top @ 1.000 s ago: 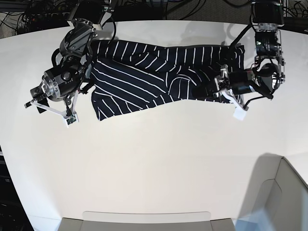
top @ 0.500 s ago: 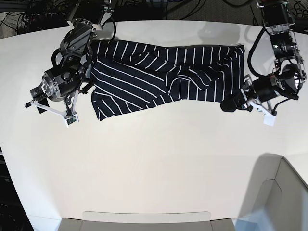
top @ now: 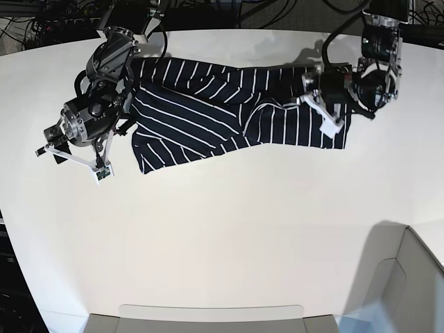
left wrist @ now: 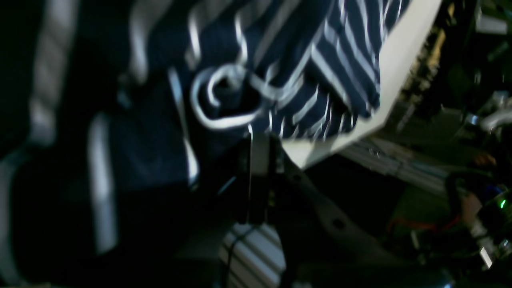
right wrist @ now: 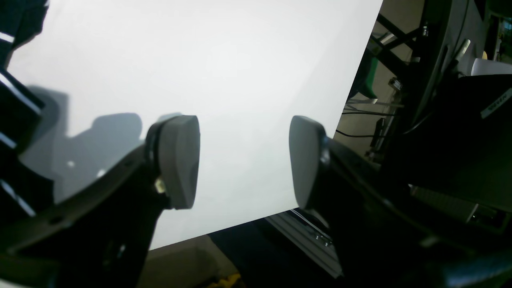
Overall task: Fold the T-shirt properly
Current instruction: 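Press the folded end flat with the left gripper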
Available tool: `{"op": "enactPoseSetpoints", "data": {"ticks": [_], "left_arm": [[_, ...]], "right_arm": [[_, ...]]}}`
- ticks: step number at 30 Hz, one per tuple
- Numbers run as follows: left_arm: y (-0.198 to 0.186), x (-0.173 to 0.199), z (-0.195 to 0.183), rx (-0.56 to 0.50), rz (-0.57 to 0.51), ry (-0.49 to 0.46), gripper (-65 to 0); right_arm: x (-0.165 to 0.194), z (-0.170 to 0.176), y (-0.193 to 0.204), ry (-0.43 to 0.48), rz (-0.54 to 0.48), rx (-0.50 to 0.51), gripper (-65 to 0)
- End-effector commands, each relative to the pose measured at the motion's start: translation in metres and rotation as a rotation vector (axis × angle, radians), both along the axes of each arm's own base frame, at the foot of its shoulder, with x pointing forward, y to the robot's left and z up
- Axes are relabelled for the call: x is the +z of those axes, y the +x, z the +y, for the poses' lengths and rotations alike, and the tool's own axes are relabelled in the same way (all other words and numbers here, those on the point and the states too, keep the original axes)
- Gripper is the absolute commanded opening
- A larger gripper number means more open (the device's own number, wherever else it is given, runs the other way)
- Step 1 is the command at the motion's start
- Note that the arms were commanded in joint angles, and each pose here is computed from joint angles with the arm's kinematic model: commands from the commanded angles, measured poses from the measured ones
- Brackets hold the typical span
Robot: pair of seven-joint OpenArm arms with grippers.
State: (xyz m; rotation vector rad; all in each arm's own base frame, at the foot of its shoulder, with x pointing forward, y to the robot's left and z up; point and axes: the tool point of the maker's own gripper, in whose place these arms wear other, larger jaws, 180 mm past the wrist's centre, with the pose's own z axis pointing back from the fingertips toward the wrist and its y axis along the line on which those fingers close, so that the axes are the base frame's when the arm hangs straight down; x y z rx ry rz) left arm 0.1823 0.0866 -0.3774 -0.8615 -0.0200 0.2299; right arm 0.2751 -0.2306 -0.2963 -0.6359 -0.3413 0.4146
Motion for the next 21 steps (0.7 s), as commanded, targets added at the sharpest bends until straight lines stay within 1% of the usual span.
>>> {"op": "enactPoseSetpoints", "data": {"ticks": [1,5,7,10,12,13,15,18,19,21], "left_arm": [[0.0,0.014,-0.007,-0.022,0.011,-0.059,-65.0],[-0.018,0.011,-0.028,-0.101,0.052,-0.089,-65.0],[-0.021,0.011,-0.033,-0.121,0.056,-0.094,-65.0],[-0.02,0.035,-0.046,-0.143,0.01,-0.168,-65.0],[-0.014,0.05,-0.047,-0.158,-0.052,-0.168,-65.0],[-0.003,0.061,-0.041,-0.135,-0.104,-0.161,-65.0],[0.028,0.082,-0.018,-0.032,-0.215,-0.142,-65.0],[0.058,0.101,0.021,0.138,-0.307,-0.124,-65.0],[0.063,0.103,0.032,0.176,-0.319,-0.114,-65.0],[0.067,0.1,0.046,0.214,-0.31,-0.098,-65.0]], "right_arm": [[0.009,-0.003,0.003,-0.019,-0.021,-0.003,-30.0],[0.009,-0.003,0.003,-0.019,-0.021,-0.003,-30.0],[0.009,-0.003,0.003,-0.019,-0.021,-0.003,-30.0],[0.009,-0.003,0.003,-0.017,-0.021,-0.003,-30.0],[0.01,-0.003,0.003,-0.017,-0.022,-0.003,-30.0],[0.01,-0.003,0.003,-0.017,-0.022,-0.003,-30.0],[0.01,-0.003,0.003,-0.017,-0.022,-0.003,-30.0],[0.009,-0.002,0.004,-0.015,-0.023,0.0,-30.0],[0.009,-0.002,0.004,-0.015,-0.023,0.0,-30.0],[0.009,-0.002,0.004,-0.015,-0.023,-0.002,-30.0]]}}
